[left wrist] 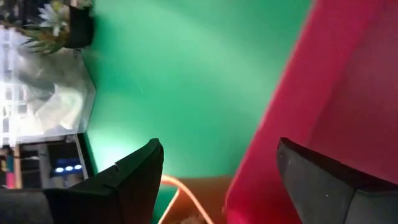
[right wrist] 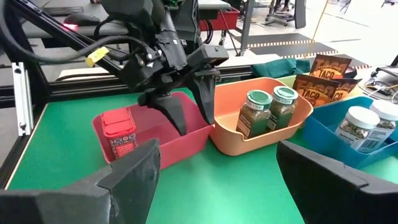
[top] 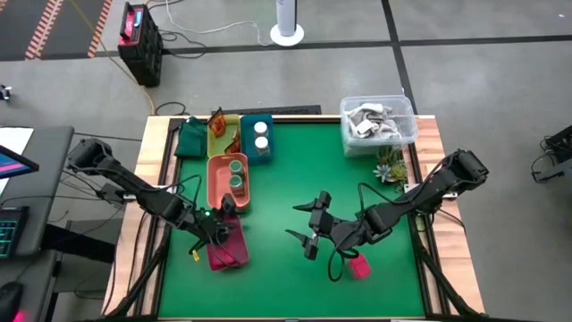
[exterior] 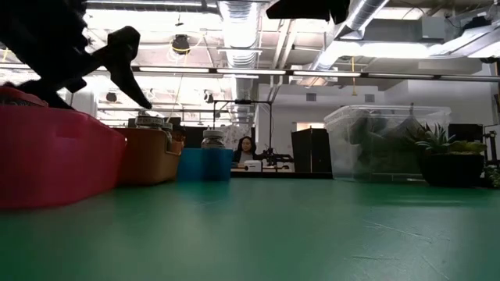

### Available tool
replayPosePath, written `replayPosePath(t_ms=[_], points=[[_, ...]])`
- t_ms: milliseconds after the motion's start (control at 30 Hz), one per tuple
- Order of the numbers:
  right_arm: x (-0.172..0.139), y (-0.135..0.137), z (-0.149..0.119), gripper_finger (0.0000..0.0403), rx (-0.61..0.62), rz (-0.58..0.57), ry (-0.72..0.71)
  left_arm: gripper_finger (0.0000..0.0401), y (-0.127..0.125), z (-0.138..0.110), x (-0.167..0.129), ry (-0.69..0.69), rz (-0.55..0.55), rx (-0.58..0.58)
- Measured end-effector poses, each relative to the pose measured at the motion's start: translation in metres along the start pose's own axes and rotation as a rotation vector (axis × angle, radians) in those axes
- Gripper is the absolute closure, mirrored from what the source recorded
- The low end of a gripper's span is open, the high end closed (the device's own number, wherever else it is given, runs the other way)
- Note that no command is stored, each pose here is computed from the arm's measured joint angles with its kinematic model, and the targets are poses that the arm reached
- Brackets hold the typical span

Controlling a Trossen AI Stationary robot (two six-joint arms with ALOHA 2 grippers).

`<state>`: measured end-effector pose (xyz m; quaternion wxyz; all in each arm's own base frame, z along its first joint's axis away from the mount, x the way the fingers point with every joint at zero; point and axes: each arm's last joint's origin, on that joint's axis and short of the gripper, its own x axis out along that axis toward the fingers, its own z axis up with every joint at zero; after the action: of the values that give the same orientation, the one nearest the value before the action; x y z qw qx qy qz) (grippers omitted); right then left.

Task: Sort spices by type
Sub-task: Adjust the pink bin

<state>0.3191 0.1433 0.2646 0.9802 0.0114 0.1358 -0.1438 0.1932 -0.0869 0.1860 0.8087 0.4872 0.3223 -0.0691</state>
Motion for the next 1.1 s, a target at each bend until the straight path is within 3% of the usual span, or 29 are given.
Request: replayPosePath(t_ms=[333, 1100], points=[[-0.003, 0.004, 0.0, 0.0058, -0.001, 0.014, -0.005, 0.0104, 0.005, -0.006, 0.005, 0.041, 0.005, 0.212], [-0.003, 0.003, 0.0, 0.0058, 0.0, -0.009, -0.014, 0.0104, 0.014, 0.001, 0.009, -0.014, 0.085, 0.169]])
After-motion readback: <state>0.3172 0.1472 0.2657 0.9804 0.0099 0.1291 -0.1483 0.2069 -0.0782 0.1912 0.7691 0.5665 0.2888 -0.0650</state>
